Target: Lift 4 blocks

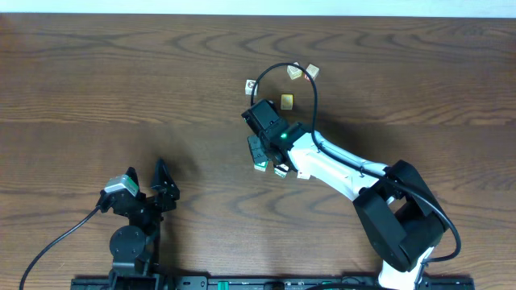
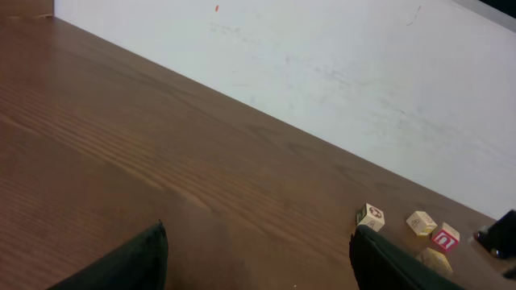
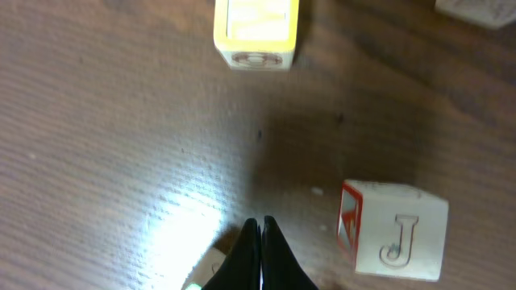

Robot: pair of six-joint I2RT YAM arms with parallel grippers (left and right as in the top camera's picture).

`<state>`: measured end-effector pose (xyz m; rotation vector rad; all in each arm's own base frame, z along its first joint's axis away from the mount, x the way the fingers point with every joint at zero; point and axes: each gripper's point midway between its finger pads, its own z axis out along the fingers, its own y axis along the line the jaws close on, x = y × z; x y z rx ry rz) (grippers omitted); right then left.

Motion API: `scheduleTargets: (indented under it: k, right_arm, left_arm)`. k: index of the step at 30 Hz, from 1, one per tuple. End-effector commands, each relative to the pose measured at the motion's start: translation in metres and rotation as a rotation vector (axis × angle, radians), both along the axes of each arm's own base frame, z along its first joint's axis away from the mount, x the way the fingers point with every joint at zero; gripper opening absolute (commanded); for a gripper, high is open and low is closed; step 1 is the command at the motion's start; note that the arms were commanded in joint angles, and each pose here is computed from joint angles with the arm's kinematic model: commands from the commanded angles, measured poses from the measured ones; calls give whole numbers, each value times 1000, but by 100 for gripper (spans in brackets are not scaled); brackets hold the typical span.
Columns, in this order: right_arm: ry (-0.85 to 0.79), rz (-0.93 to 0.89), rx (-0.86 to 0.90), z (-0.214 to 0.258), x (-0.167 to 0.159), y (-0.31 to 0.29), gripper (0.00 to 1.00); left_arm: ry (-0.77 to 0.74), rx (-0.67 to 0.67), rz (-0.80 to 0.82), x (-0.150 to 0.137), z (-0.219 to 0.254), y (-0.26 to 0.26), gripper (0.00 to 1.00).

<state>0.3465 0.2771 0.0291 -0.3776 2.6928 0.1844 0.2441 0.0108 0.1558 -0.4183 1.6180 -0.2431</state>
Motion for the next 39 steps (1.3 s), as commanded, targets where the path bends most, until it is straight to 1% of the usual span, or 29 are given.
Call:
scheduleTargets:
  k: [1,4,9,16,23,33,39]
  right_arm:
    - [-28,-4,-13,-1,8,-2,1]
    - [6,58,60,0,-1,17,1]
    - [12,83,63,0,-11,28,1]
    - [63,9,98,-3,-24,36,1]
    - [145,-141,101,-9,-36,25,1]
    - [177,-152,82,-12,-44,21,1]
    - [157,-174,76,-12,-40,18,1]
  left_arm:
    - [53,14,14,-1,-17,3,73]
    - [53,14,14,-1,-17,3,73]
    - [53,14,14,-1,-17,3,73]
    - [53,14,14,-1,-17,3,73]
    - [53,14,14,-1,-17,3,73]
    - [53,14,14,-1,-17,3,73]
    - [53,14,14,-1,-17,3,73]
